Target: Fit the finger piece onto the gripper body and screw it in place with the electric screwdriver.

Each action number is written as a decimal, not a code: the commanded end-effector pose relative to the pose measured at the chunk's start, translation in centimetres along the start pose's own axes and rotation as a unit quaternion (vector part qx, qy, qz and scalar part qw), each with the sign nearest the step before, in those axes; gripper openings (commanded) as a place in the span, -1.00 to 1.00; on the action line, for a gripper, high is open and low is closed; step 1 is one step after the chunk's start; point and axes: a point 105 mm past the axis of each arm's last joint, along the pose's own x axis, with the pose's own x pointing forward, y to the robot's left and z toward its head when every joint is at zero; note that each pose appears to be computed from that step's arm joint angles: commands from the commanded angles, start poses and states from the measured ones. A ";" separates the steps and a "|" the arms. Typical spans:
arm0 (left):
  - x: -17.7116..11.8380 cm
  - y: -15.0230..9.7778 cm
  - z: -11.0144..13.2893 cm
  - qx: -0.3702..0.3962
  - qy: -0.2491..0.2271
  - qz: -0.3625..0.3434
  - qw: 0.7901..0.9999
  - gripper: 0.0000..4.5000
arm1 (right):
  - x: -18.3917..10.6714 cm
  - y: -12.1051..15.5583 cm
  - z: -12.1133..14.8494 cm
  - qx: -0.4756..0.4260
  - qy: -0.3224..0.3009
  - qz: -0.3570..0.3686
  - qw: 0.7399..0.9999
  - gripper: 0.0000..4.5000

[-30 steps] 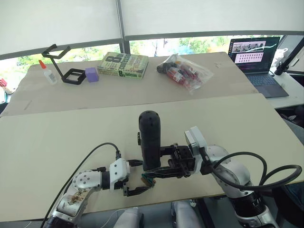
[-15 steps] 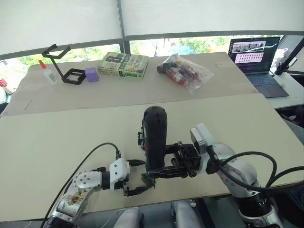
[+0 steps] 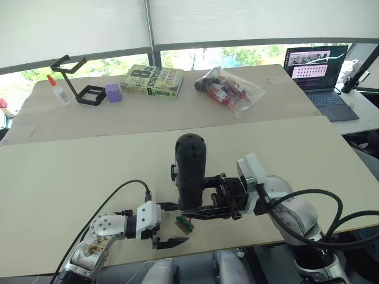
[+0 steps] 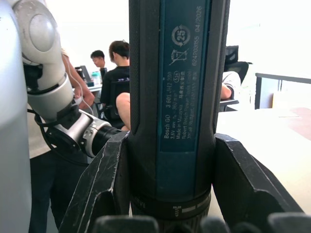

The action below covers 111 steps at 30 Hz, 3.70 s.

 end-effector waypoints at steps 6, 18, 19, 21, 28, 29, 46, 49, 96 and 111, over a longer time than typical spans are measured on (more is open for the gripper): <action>-0.3 -0.7 -1.0 -0.006 0.013 -0.010 1.000 1.00 | 0.5 0.4 0.7 -0.031 -0.012 0.018 0.999 -0.14; -0.1 -1.5 -1.7 -0.016 0.015 -0.015 1.000 1.00 | 0.3 0.3 0.4 -0.033 0.000 0.015 0.999 -0.14; -0.1 -1.6 -1.7 -0.017 0.015 -0.015 1.000 1.00 | 0.3 0.3 0.4 -0.033 0.000 0.015 0.999 -0.14; -0.1 -1.6 -1.7 -0.017 0.016 -0.015 1.000 1.00 | 0.3 0.4 0.3 -0.032 0.001 0.016 0.999 -0.14; -0.2 -1.7 -1.8 -0.018 0.019 -0.017 1.000 1.00 | 0.3 0.5 0.3 -0.029 0.000 0.018 0.999 -0.14; -0.2 -1.7 -1.8 -0.018 0.019 -0.017 1.000 1.00 | 0.4 0.5 0.3 -0.029 -0.001 0.019 0.999 -0.14; 0.1 -1.6 -1.6 -0.019 0.018 -0.017 0.999 1.00 | 0.3 0.2 0.0 -0.029 0.010 0.014 0.999 -0.14; 0.1 -1.6 -1.5 -0.019 0.018 -0.017 1.000 1.00 | 0.3 0.3 -0.1 -0.029 0.012 0.013 0.999 -0.14; -0.9 -0.3 1.2 -0.008 -0.029 0.001 1.000 1.00 | -1.1 -0.2 3.7 -0.058 -0.001 0.002 0.998 -0.14; -2.9 1.4 9.2 0.011 -0.161 0.030 0.986 1.00 | -3.3 -0.6 8.7 -0.103 -0.007 -0.061 0.993 -0.14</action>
